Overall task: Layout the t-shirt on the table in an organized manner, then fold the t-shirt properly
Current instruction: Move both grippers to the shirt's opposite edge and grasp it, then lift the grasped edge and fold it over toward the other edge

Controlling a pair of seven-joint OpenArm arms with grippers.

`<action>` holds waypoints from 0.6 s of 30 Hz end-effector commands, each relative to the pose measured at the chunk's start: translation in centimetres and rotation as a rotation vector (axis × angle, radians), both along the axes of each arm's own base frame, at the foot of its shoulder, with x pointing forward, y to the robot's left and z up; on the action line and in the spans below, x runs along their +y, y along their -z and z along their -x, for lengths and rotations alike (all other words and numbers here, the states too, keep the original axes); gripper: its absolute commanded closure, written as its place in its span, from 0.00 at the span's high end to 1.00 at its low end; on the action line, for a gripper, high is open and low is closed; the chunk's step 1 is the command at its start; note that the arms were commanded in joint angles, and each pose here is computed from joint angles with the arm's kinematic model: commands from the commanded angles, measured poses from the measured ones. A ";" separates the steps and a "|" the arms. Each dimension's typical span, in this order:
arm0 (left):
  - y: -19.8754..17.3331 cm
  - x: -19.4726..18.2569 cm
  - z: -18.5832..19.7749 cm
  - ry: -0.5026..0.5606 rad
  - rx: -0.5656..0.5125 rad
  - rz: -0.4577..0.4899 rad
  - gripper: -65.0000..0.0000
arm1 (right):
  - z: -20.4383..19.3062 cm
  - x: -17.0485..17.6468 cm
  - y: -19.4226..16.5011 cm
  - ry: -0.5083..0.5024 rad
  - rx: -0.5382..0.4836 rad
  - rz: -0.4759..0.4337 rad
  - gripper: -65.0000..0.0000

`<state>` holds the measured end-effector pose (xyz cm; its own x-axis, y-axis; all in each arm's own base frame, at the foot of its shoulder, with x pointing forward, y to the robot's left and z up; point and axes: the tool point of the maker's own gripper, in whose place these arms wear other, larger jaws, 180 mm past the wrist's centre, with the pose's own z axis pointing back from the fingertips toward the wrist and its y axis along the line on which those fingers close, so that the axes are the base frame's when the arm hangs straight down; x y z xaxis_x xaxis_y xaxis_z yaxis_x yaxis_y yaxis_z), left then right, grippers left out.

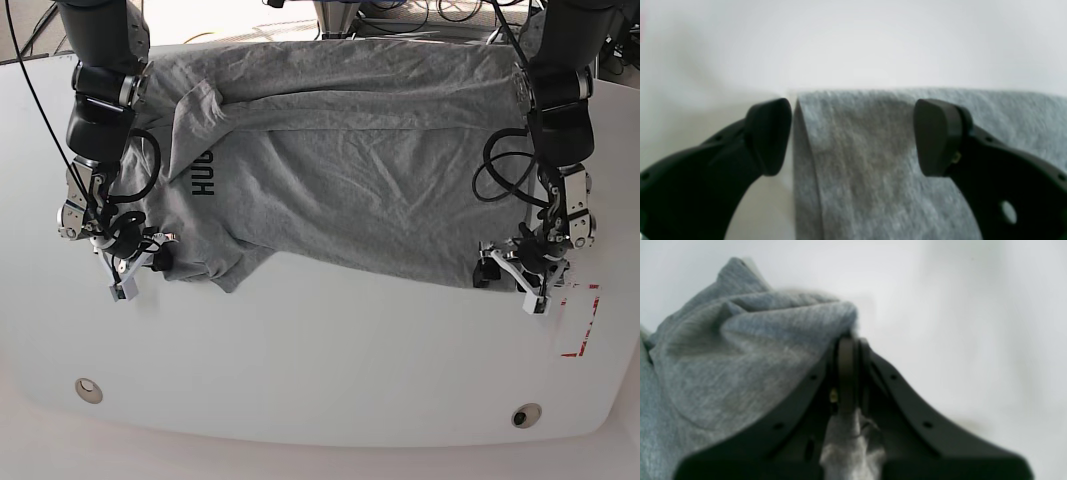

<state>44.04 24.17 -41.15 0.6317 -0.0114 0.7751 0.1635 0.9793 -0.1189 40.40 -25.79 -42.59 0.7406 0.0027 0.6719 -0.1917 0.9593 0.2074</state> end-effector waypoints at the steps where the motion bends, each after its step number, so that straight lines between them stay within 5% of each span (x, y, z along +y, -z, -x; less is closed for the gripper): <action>1: -0.1 0.4 -0.2 0.005 0.019 -0.019 0.83 | 0.0 -1.1 -0.3 -0.005 0.019 0.040 0.00; 6: 0.0 0.1 -0.1 0.017 0.024 -0.025 0.78 | 0.0 -1.1 -0.4 -0.005 0.018 0.041 0.00; 9: 0.3 0.1 0.2 0.017 0.031 -0.024 0.58 | -0.1 -1.1 -0.5 -0.005 0.015 0.041 0.00; 12: 0.5 0.2 0.3 0.012 0.033 -0.025 0.28 | -0.3 -1.2 -0.6 -0.004 0.012 0.042 0.00; 18: 0.5 0.3 0.3 0.010 0.033 -0.026 0.00 | -1.1 -1.3 -2.3 -0.015 -0.039 0.069 0.00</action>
